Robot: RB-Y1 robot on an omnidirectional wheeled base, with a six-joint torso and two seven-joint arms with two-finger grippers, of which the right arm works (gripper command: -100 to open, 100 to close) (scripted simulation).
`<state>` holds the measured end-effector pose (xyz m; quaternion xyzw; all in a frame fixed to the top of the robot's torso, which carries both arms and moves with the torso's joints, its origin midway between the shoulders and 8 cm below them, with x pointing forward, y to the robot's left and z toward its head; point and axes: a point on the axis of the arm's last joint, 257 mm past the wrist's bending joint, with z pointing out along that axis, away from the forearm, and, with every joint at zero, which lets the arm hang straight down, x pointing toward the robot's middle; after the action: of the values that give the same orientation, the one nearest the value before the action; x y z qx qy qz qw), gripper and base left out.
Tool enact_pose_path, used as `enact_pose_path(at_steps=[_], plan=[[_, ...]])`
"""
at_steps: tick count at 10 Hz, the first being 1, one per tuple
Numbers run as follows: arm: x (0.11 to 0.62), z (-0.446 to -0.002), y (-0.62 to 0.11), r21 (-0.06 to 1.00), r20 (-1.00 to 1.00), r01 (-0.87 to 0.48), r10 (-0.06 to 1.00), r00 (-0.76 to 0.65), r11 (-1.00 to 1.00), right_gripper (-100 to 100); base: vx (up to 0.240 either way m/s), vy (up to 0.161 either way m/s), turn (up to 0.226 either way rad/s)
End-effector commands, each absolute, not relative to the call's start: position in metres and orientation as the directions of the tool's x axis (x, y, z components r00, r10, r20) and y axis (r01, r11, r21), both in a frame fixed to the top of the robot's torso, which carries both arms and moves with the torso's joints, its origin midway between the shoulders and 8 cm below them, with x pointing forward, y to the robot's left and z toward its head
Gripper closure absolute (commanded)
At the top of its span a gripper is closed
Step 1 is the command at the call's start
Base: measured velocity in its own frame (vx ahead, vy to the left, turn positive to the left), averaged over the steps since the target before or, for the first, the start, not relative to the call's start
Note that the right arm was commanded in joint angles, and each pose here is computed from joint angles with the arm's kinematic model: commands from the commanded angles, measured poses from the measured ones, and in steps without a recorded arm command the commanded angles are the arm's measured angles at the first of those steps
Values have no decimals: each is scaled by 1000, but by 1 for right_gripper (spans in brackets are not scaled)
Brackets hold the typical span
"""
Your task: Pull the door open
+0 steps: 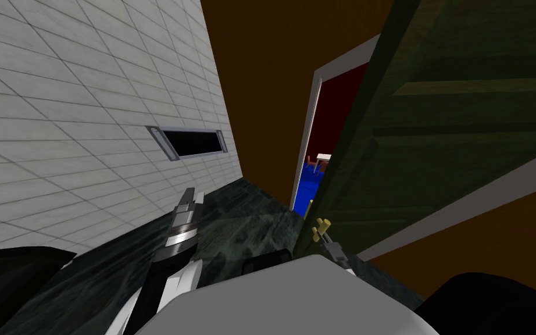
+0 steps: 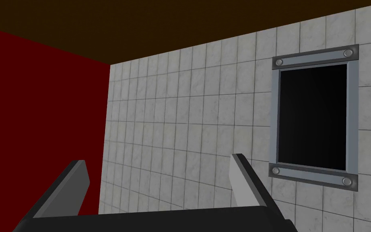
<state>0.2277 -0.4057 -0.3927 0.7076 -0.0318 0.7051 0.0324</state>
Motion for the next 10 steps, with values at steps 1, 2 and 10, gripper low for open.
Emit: enact_pose_path(at_steps=[1, 2, 10], plan=[[227, -392, -406, 0, 1000, -79, 0, 1, -997, 100, -213, -42, 141], [227, -392, -406, 0, 1000, -72, 0, 1, -997, 100, -184, -20, 112], [226, -391, -407, 1, 1000, -25, 1, -3, -1000, 100, -199, -21, 103]])
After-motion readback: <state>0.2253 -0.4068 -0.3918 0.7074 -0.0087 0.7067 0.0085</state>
